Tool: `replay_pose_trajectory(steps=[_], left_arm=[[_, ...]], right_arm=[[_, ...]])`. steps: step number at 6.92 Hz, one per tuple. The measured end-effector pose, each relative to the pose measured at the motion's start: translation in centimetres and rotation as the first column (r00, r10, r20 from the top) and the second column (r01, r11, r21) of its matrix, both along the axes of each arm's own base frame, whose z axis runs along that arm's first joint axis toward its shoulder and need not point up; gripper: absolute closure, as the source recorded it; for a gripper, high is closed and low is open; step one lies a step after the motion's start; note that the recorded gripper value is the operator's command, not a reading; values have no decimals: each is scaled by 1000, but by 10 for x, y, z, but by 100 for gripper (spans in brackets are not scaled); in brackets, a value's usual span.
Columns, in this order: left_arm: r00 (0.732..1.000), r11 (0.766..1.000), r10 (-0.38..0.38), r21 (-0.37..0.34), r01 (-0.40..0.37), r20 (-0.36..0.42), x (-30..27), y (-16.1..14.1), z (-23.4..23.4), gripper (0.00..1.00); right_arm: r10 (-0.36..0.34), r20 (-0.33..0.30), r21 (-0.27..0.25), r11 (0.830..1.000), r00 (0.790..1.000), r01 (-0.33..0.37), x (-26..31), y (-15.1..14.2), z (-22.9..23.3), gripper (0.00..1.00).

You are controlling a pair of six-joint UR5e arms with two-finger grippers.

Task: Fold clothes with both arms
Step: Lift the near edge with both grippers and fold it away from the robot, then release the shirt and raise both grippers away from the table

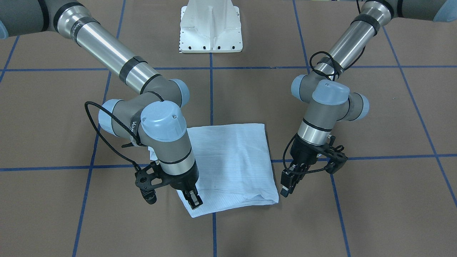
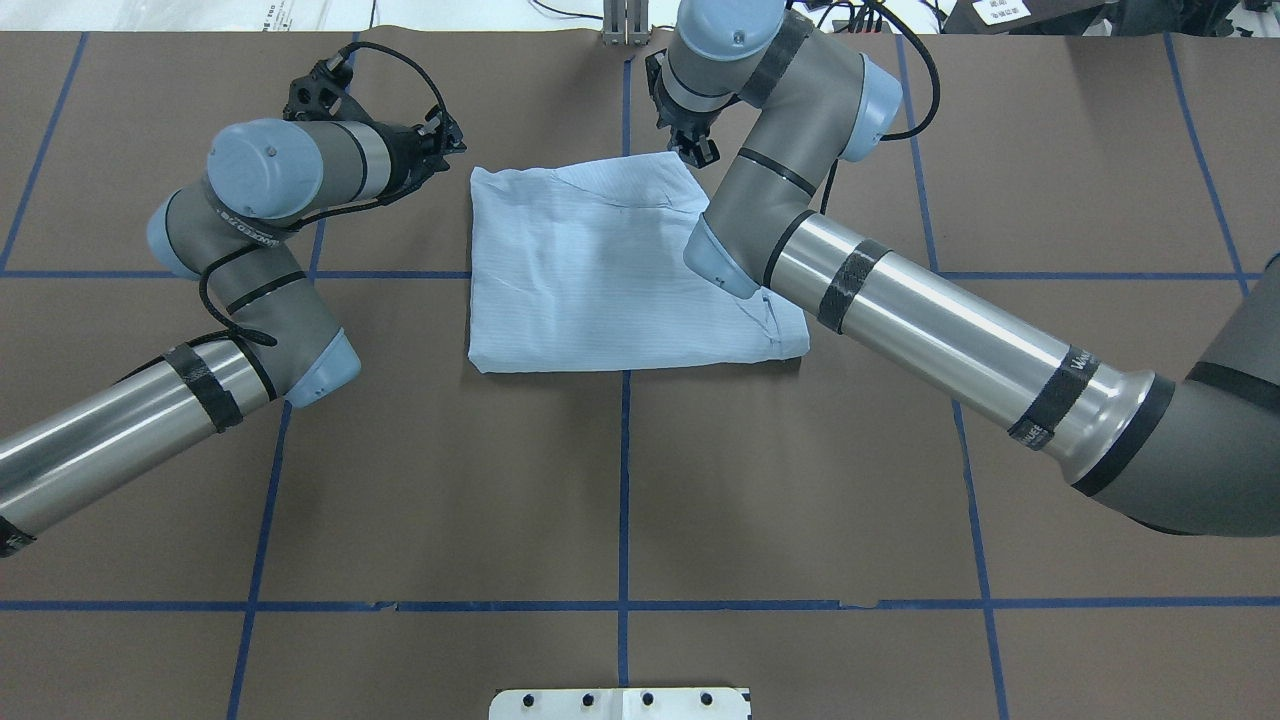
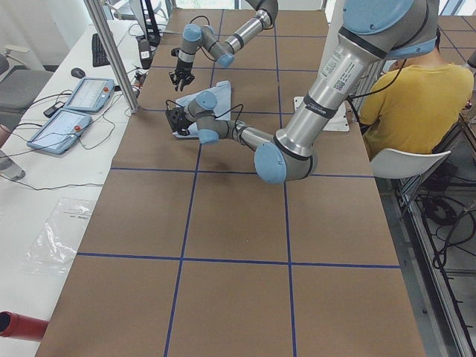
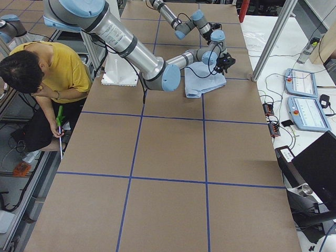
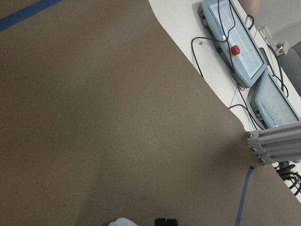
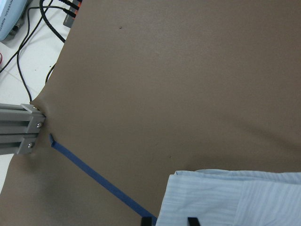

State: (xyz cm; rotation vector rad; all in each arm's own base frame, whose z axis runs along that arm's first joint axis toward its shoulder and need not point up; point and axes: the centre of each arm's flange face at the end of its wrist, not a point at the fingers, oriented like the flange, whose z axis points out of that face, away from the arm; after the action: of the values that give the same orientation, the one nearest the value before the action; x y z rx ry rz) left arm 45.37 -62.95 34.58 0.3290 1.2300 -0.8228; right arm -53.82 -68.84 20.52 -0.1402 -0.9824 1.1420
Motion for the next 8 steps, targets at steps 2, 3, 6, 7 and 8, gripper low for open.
replay_pose_trajectory(steps=[2,3,6,7,8], left_arm=[[995,997,30,68,-37,90,-11,-2,19,0],[984,989,63,123,-84,168,-23,1,41,0],[846,899,221,234,-369,485,-162,-18,152,0],[774,834,273,262,-486,571,-217,-18,183,0],[708,748,315,295,-595,632,-277,-18,204,0]], right_arm=[[-64,-61,69,995,996,68,24,-5,33,0],[-125,-96,108,985,988,135,62,-8,71,0],[-342,-237,227,890,909,394,246,-18,216,0],[-401,-322,270,829,858,489,297,-13,264,0],[-460,-410,307,744,788,594,347,-2,309,0]])
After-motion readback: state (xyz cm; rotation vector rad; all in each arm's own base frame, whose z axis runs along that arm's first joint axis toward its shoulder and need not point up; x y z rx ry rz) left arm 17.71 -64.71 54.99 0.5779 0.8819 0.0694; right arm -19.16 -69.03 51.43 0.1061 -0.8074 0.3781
